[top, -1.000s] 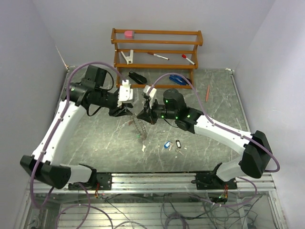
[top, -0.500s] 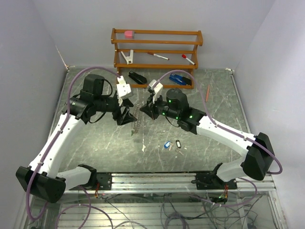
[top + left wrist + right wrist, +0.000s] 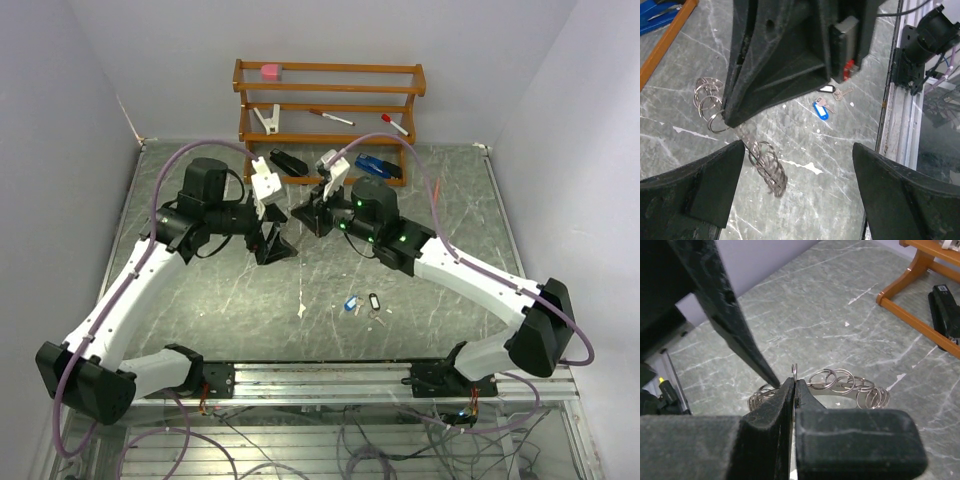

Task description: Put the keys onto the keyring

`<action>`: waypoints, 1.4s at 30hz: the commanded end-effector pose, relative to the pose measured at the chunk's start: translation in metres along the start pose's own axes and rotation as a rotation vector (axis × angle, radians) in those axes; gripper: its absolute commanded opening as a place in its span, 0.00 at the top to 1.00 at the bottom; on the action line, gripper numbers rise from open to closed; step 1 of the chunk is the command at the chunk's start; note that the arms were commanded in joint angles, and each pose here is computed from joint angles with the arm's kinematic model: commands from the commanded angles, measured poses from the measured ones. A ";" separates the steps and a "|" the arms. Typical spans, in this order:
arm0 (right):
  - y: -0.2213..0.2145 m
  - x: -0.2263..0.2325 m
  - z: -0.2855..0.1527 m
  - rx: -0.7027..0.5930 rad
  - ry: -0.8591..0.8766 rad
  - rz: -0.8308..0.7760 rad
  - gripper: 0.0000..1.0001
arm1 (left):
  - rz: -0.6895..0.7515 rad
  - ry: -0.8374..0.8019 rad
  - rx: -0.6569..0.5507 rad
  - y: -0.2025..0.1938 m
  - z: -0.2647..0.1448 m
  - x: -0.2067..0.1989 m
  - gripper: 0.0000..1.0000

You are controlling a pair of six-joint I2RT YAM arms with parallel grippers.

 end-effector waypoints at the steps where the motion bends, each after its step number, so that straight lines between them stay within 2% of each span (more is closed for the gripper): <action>1: 0.039 0.017 0.002 -0.094 0.062 0.014 1.00 | -0.022 0.054 -0.032 0.007 0.009 0.013 0.01; 14: 0.052 0.056 -0.020 -0.103 0.294 0.024 1.00 | 0.095 0.163 0.008 0.014 0.002 0.033 0.00; 18: 0.050 0.065 -0.030 -0.094 0.355 0.026 1.00 | 0.117 0.135 0.011 0.014 0.001 0.028 0.06; 21: 0.049 0.064 -0.035 -0.098 0.345 0.021 1.00 | 0.132 0.134 0.018 0.012 -0.001 0.026 0.08; 29: 0.049 0.056 -0.044 -0.094 0.290 -0.015 1.00 | 0.223 0.135 0.075 0.007 -0.017 0.018 0.06; 42: 0.052 0.051 -0.054 -0.087 0.254 -0.051 1.00 | 0.279 0.169 0.086 0.021 -0.029 0.019 0.06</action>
Point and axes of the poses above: each gripper's point midway between its finger pads, its own z axis out along the fingers, its own x axis along the line the jaws close on, y = z × x, the point moved 3 cm from there along -z, back along the fingers, and after that the axes turned 5 degrees about -z, right-handed, at the moved point
